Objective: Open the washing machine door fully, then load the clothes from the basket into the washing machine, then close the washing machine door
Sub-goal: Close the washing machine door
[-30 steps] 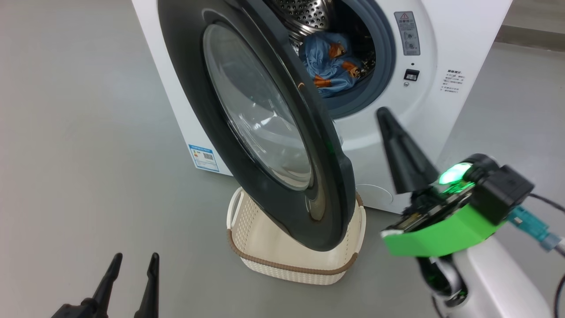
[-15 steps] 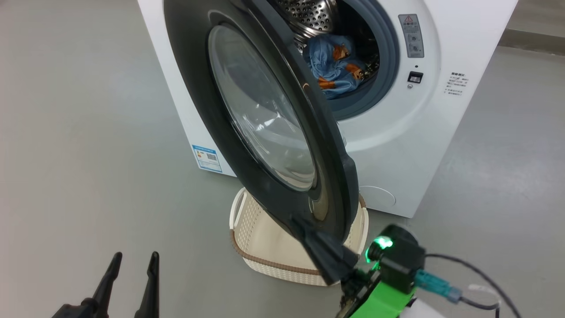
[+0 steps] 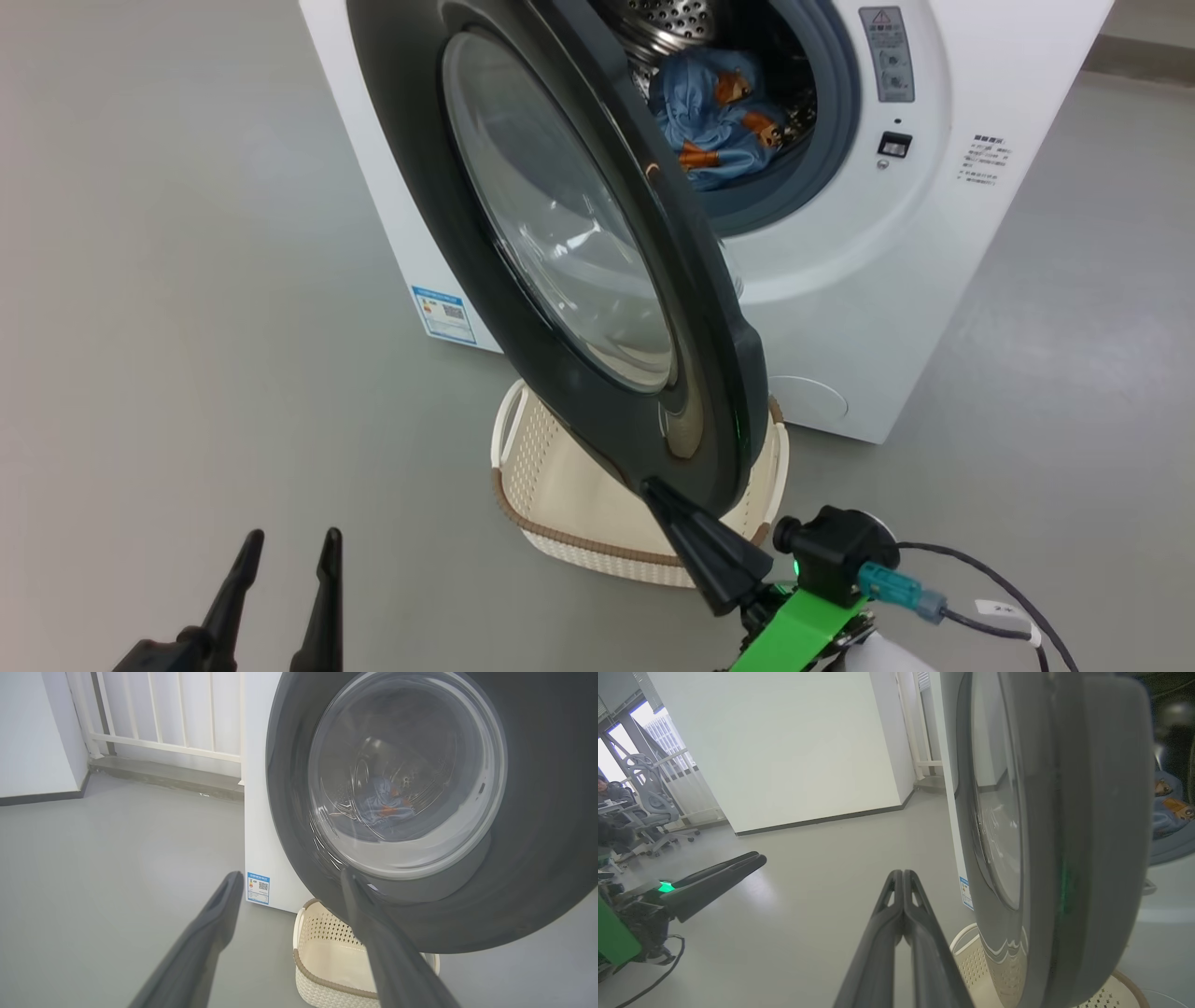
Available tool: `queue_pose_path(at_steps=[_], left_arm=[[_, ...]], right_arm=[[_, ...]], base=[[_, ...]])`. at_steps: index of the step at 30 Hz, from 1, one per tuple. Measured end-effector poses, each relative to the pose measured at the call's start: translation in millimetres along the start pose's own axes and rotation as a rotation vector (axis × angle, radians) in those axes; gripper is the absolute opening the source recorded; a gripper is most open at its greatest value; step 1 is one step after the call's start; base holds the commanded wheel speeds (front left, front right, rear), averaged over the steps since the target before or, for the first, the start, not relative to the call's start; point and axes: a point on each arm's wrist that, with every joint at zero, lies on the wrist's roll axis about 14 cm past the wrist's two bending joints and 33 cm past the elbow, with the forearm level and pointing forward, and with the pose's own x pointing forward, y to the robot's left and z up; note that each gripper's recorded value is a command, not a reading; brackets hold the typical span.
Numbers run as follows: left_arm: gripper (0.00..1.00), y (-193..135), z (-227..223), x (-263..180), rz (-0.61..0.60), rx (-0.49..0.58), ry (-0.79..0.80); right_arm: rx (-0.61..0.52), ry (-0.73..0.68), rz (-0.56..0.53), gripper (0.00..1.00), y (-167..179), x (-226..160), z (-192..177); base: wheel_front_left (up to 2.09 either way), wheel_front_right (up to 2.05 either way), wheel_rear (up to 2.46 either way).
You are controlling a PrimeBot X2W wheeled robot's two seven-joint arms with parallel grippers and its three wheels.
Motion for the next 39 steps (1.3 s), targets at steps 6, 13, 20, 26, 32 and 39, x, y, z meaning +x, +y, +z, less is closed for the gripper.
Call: queue_pose_path(at_steps=[6,13,20,26,32,39], left_arm=[[1.0,0,-2,3,0.007,-0.005,0.008],[1.0,-2,-2,10,0.004,-0.003,0.008],[1.0,-4,-4,13,-0.001,-0.004,0.016],[1.0,-8,-1,21,-0.012,-0.001,0.007],[1.0,-12,0,29,-0.022,-0.001,0.004],[1.0,-20,-6,34,-0.034,-0.013,0.019]], right_arm=[[0.011,0.004,-0.032,0.0,-14,7,-2],[0.027,-0.012,-0.062,0.0,-26,12,1],[0.032,-0.023,-0.099,0.0,-39,10,3],[0.032,-0.033,-0.13,0.0,-52,9,5],[0.021,-0.067,-0.169,0.0,-72,13,17],[-0.001,-0.093,-0.21,0.0,-96,15,26]], base=[[0.0,0.0,0.0],[0.0,0.0,0.0],[0.0,0.0,0.0],[0.0,0.0,0.0],[0.0,0.0,0.0],[0.0,0.0,0.0]])
